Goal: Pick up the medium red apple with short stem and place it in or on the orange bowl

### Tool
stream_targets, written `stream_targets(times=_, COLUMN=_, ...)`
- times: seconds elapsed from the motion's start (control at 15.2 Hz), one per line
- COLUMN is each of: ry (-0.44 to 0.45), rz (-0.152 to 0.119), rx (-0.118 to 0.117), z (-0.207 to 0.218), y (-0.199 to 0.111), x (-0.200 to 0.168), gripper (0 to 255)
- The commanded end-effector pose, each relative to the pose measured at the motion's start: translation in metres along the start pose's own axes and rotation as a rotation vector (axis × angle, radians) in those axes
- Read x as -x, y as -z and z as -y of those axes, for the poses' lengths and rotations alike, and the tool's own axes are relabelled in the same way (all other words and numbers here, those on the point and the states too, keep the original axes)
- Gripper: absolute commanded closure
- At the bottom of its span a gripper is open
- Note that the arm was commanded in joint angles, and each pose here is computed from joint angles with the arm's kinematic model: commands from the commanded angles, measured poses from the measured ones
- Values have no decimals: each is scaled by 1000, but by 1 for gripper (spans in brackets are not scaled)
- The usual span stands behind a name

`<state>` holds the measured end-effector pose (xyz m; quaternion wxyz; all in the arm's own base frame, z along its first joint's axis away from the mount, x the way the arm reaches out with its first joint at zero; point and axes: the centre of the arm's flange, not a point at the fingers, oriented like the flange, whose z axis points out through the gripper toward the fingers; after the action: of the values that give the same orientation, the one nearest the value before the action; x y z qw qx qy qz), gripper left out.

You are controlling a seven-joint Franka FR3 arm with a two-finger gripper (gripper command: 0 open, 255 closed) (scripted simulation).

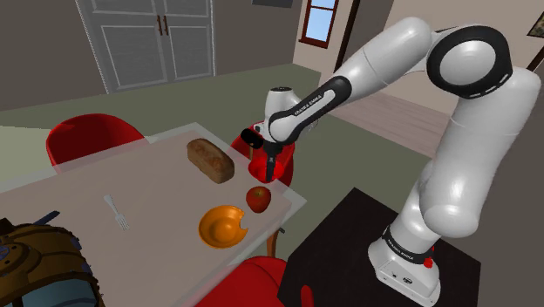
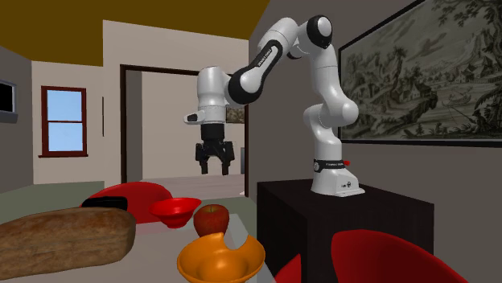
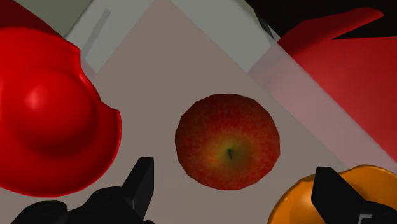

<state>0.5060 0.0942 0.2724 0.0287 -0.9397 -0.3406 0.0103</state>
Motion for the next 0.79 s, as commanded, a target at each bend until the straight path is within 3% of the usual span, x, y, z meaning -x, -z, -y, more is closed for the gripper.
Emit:
stream_targets(times=0.0, ry=48, rz=-10, rx=-9, z=2, y=-16, x=-15, gripper=0)
stream_targets(times=0.2, ry=102, rz=-21, rx=-20, z=7, y=-38, x=-35, gripper=0)
stream_targets(times=0.73, ry=102, rz=-21, rx=-20, z=8, y=-78, x=-36, gripper=0)
